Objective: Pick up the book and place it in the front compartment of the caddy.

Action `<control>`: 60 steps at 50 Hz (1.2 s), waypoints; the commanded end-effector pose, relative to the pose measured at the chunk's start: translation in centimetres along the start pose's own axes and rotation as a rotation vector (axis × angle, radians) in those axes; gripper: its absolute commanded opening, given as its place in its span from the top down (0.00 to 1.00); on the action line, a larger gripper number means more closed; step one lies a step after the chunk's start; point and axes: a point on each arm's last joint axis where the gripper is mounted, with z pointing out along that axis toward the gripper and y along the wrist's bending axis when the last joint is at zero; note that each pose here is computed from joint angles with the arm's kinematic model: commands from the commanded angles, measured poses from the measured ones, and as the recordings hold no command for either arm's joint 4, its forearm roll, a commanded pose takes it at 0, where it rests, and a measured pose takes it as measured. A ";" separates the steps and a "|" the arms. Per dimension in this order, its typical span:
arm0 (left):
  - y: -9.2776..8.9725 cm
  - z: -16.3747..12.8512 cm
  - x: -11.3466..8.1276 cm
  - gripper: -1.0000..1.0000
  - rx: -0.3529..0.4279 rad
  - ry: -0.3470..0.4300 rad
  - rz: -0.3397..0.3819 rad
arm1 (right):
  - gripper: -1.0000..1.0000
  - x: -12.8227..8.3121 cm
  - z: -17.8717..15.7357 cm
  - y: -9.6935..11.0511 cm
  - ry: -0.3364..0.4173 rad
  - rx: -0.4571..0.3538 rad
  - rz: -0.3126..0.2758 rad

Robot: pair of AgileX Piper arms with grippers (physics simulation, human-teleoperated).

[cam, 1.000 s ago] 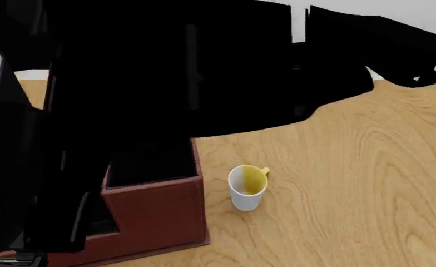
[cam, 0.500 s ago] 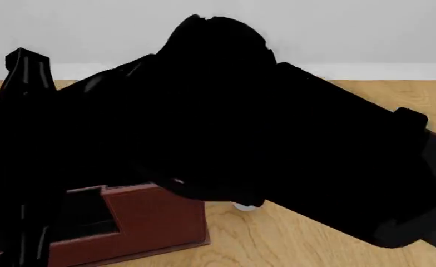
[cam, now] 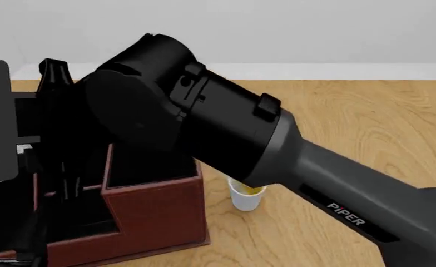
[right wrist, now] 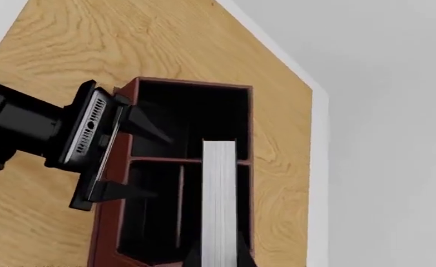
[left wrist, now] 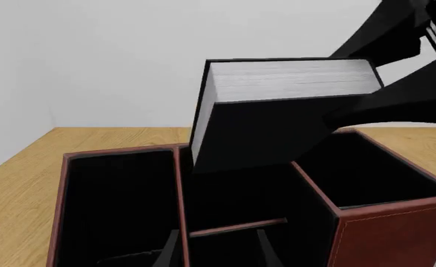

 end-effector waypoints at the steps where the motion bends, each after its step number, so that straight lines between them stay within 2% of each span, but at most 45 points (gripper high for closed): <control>1: 0.0 0.0 0.0 0.00 0.000 0.000 0.000 | 1.00 1.2 1.5 -1.7 0.022 0.038 -0.009; 14: 0.0 0.0 0.0 0.00 0.000 0.000 0.000 | 1.00 2.4 3.9 -1.1 0.042 0.025 -0.007; 30: 0.0 0.0 0.0 0.00 0.000 0.000 0.000 | 1.00 4.9 7.0 -0.2 0.085 0.004 -0.005; 39: 0.0 0.0 0.0 0.00 0.000 0.000 0.000 | 1.00 6.0 8.1 -0.6 0.099 0.015 0.009; 60: 0.0 0.0 0.0 0.00 0.000 0.000 0.000 | 1.00 9.0 10.5 -2.2 0.125 0.064 0.001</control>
